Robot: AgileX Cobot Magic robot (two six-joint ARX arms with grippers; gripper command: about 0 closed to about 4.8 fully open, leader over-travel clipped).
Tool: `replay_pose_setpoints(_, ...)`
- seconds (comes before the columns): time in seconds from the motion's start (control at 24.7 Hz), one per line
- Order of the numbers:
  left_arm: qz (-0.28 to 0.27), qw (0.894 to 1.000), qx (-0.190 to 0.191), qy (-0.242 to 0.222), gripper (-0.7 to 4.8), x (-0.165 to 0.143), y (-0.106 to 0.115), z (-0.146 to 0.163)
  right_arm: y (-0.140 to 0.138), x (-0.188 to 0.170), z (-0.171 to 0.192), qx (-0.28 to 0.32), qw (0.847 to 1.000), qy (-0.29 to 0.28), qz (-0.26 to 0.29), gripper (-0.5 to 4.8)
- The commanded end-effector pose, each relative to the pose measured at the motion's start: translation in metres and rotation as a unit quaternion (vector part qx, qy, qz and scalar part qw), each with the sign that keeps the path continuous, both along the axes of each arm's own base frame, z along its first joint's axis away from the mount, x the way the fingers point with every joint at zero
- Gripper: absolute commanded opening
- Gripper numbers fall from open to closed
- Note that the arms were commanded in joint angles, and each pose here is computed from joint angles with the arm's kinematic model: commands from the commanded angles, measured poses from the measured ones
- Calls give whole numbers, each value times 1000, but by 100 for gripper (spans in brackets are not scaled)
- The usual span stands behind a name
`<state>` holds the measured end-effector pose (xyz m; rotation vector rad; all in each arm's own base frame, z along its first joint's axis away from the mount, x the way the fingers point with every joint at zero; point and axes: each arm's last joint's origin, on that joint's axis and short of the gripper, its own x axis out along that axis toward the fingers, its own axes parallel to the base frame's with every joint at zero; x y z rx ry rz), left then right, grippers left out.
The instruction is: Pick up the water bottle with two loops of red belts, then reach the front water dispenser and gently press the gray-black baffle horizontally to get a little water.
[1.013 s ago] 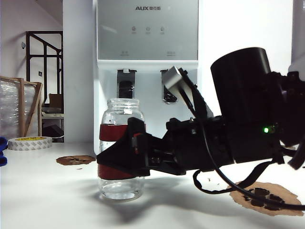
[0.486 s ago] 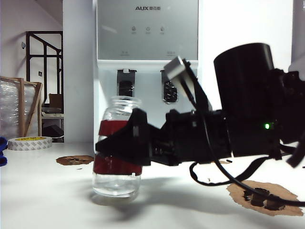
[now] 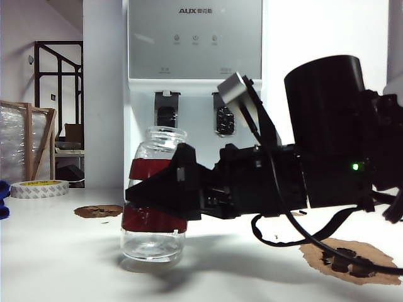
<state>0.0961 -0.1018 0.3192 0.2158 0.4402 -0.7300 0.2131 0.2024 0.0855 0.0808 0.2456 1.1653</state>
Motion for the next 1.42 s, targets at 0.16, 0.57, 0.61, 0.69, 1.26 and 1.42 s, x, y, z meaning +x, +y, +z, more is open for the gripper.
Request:
replay_pose_setpoints(0.16, -2, 1000, -2, -6, 479, 0, 0, 3, 0, 2, 7, 0, 999, -33, -34, 178)
replay_pose_setpoints(0.57, -2, 1000, -3, -6, 479, 0, 0, 3, -6, 10, 27, -9, 975, -84, -206, 178)
replay_pose_setpoints(0.61, -2, 1000, -3, -6, 479, 0, 0, 3, -7, 11, 27, -17, 969, -93, -228, 178)
replay_pose_setpoints(0.69, -2, 1000, -3, -6, 479, 0, 0, 3, -8, 13, 27, -36, 959, -108, -261, 178)
replay_pose_setpoints(1.26, -4, 1000, 4, 1, 479, -1, 1, 2, 9, 56, 54, -86, 878, -132, -453, 147)
replay_pose_setpoints(1.42, -5, 1000, 4, 2, 479, -1, 1, 2, 6, 67, 58, -68, 876, -118, -462, 147)
